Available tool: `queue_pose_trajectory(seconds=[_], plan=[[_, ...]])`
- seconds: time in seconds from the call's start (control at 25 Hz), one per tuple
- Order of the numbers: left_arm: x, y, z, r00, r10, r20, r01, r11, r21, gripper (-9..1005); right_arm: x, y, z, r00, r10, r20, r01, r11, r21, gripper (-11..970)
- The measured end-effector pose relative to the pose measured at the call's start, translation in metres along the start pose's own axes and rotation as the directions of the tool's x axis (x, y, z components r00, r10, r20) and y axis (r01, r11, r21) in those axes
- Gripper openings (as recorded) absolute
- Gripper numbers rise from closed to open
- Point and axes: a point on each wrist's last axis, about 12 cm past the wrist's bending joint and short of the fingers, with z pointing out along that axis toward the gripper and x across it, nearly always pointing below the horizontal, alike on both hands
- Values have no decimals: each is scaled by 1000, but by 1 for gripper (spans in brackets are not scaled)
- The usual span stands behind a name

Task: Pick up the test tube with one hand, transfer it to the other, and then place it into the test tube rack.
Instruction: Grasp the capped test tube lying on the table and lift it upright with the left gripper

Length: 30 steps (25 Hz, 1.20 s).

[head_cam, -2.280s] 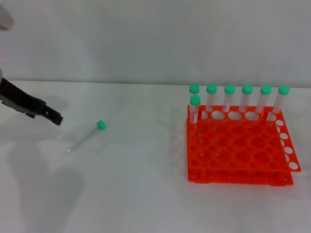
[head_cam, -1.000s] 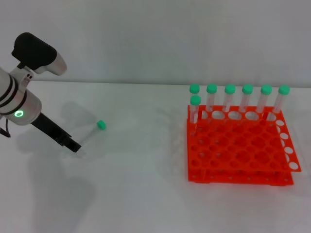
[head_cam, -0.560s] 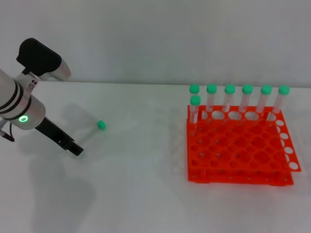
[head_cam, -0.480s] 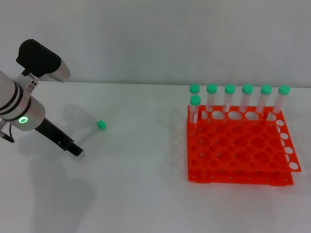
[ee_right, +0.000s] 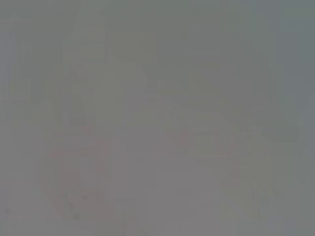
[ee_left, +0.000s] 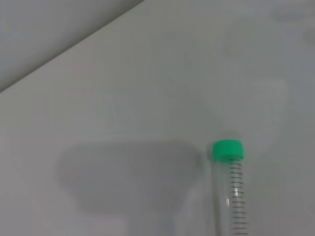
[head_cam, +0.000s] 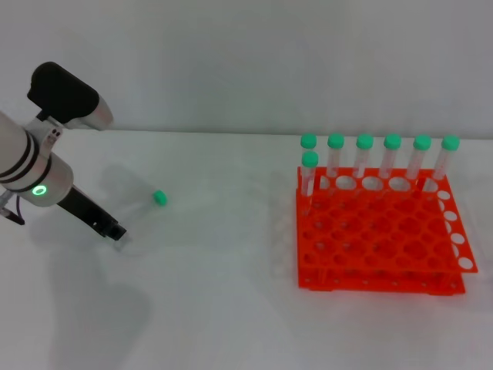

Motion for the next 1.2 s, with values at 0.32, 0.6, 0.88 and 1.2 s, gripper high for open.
queue_pose_trajectory(seconds=[0.32,0.6,0.88,1.2], plan=[[-2,-3,4,1000,13,5,-13,1000,-1,341,0,0,0,1000,0,-1,0,1000,0,832],[0,-3,5,1000,21,-11,-21,1000,-2,253,0,0,0,1000,1,0,-1,1000,0,830],[-3,-4,5,999,29,-12,-30,1000,-5,221,-1,0,0,1000,4,4,-4,1000,-1,829],[-34,0,3,971,-37,236,52,997,-57,193,0,1,0,1000,11,3,-11,1000,-1,827]])
